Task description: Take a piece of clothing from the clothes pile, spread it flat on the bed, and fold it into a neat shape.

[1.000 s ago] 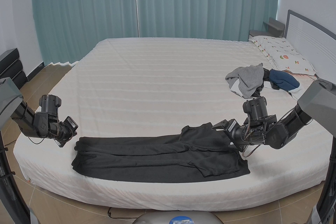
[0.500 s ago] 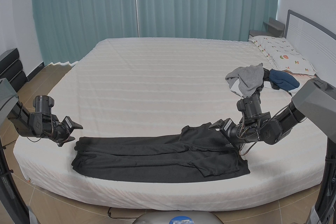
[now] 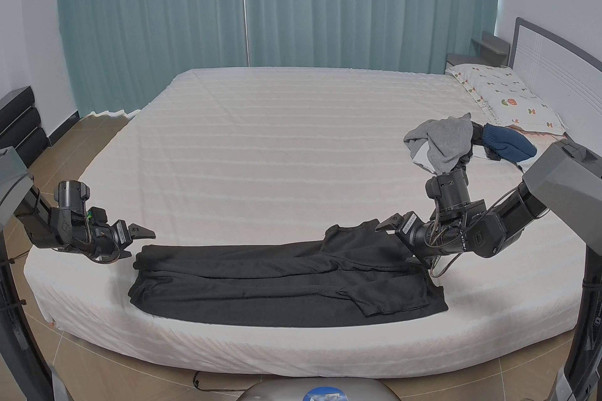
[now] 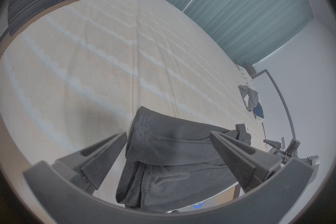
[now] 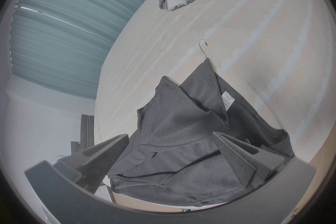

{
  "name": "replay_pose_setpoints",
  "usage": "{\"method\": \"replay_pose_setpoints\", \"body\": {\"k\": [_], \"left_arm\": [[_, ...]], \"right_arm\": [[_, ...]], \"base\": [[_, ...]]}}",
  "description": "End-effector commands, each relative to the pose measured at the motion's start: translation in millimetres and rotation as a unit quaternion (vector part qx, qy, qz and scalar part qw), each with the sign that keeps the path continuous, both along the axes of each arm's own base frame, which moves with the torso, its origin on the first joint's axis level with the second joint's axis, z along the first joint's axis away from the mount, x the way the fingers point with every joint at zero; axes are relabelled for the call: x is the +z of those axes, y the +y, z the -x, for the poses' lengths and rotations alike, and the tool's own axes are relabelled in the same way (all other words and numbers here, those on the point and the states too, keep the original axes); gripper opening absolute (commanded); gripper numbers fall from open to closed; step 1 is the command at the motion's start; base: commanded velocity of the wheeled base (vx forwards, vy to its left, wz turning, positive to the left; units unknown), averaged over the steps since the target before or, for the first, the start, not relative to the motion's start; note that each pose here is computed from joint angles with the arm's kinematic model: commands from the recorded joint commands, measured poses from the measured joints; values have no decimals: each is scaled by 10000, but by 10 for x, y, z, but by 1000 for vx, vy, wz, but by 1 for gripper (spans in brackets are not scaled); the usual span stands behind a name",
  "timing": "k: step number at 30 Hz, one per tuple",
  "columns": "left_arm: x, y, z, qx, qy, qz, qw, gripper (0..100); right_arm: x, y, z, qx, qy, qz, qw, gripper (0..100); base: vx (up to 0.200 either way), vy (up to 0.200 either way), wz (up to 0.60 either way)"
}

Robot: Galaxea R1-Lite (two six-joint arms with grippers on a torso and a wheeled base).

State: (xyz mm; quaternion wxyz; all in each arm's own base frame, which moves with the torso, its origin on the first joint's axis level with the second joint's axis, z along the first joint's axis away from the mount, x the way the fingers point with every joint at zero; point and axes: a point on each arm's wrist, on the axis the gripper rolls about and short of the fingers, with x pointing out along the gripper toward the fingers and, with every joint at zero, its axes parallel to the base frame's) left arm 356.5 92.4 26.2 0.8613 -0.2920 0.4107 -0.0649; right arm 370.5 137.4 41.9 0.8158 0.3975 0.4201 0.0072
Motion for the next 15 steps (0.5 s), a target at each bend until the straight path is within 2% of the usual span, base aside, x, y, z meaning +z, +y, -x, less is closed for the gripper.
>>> {"method": "replay_pose_setpoints", "body": {"k": [1, 9, 10, 15], "left_arm": [[-173, 10, -35, -25, 162, 20, 9999, 100], [-202, 20, -92, -12, 158, 36, 9999, 100], [-209, 15, -92, -15, 175, 34, 9998, 0], [-277, 27, -107, 110, 273, -110, 9995, 0]], "right_arm": [[-21, -3, -1, -3, 27, 6, 10000, 100], [-45, -5, 2, 2, 53, 21, 10000, 100], [-56, -4, 0, 2, 60, 24, 10000, 100], [-79, 2, -15, 2, 75, 29, 10000, 100]], "base": [[0, 0, 0], [0, 0, 0], [0, 0, 0], [0, 0, 0]]}}
